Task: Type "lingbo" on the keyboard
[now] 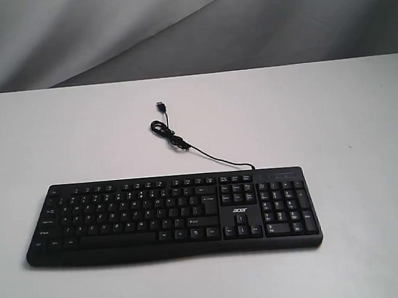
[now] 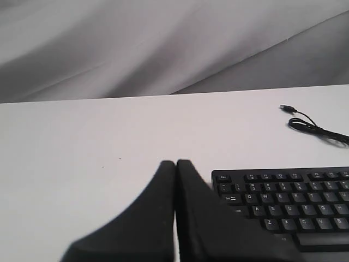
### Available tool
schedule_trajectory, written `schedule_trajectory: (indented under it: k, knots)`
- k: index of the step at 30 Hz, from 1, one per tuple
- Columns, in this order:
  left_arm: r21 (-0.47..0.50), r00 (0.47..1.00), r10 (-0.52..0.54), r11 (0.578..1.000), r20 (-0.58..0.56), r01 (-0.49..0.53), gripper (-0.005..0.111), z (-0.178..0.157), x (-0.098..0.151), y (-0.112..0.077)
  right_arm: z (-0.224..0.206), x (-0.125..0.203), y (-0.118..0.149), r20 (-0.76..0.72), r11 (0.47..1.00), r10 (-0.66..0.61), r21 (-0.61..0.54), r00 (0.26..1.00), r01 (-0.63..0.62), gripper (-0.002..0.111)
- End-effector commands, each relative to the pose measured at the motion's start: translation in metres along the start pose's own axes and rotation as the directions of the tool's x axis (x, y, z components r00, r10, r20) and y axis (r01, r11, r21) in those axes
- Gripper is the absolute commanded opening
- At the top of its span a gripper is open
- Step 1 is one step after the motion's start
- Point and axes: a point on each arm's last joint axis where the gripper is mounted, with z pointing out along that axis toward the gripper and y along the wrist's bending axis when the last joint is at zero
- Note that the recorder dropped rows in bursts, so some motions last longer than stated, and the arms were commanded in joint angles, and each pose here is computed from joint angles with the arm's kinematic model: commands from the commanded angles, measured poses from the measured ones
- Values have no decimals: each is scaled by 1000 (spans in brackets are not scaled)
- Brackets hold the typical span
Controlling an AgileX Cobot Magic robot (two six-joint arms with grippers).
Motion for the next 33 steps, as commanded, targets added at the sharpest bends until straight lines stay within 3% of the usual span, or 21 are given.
schedule_trajectory:
  k: [1,18,24,29,33]
  knots:
    - [1,1000,-6,1000,6,6,1,0,1,0,0,1,-1,4,1000,-8,9,1000,8,0]
    - [1,1000,-6,1000,6,6,1,0,1,0,0,-1,-1,24,999,-35,16,999,34,0]
    - [1,1000,-6,1000,6,6,1,0,1,0,-7,-35,1,395,1000,-17,-3,918,19,0]
    - [1,1000,-6,1000,6,6,1,0,1,0,-14,-47,2,530,1000,-14,-7,848,22,0]
    - [1,1000,-6,1000,6,6,1,0,1,0,-25,-62,3,692,1000,7,-24,722,14,0]
